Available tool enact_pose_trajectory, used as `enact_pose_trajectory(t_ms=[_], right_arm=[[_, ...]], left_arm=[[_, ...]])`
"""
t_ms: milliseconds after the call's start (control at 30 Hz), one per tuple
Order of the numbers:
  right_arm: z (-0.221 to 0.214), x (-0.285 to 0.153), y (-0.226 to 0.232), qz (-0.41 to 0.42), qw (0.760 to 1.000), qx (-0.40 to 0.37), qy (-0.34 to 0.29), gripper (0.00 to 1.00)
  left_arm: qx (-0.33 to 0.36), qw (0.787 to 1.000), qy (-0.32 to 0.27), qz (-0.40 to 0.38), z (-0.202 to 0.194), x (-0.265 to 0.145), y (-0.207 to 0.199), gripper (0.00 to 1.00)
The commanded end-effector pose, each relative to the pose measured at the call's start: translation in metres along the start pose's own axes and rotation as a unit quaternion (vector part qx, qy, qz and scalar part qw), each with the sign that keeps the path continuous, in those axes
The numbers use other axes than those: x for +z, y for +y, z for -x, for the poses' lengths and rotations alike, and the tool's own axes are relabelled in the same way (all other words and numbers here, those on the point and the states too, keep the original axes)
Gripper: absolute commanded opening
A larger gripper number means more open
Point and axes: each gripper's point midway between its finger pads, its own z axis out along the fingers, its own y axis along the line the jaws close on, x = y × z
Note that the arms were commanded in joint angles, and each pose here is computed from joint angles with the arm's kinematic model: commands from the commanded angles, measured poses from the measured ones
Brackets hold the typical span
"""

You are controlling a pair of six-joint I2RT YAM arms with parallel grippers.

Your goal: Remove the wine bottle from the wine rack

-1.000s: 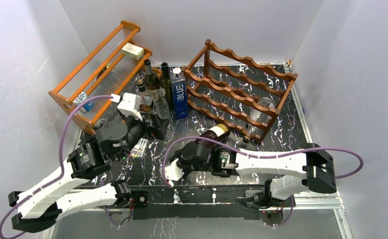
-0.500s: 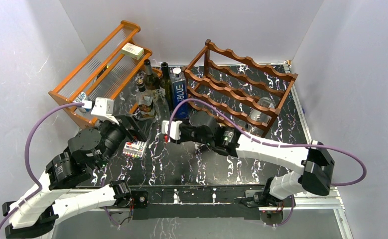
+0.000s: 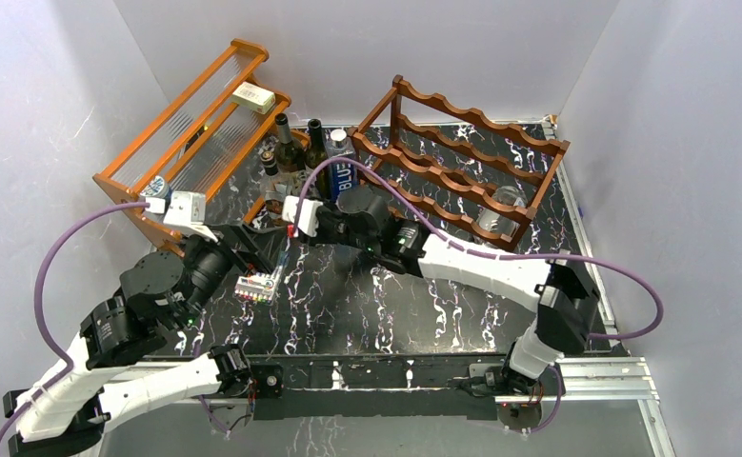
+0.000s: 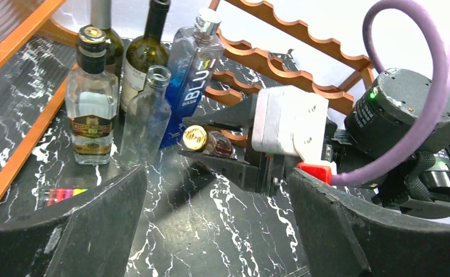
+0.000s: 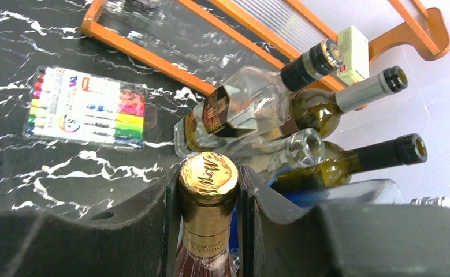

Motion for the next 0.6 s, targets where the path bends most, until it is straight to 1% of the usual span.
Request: enact_pose_trajectory(t_ms=[0, 200, 467, 567], right_arm=[[0.096, -0.012, -0.087, -0.129, 0.981, 0.004, -0.143, 0.0], [0.103, -0.011, -0.11, -0.155, 0.97, 0.063, -0.175, 0.0], [0.115, -0.013, -0.125, -0.165, 0.962, 0.082, -0.202, 0.0], [0.115, -0.012, -0.132, -0.176, 0.96, 0.082, -0.202, 0.0]], left_arm=[[-0.004, 1.0, 0.004, 0.0, -0.004, -0.003, 0.003, 0.91], [-0.003, 1.0, 0.004, 0.002, -0.004, -0.004, 0.005, 0.91], [-0.001, 1.0, 0.006, 0.004, -0.006, -0.002, 0.004, 0.91], [-0.001, 1.0, 0.005, 0.002, -0.005, -0.001, 0.002, 0.91]])
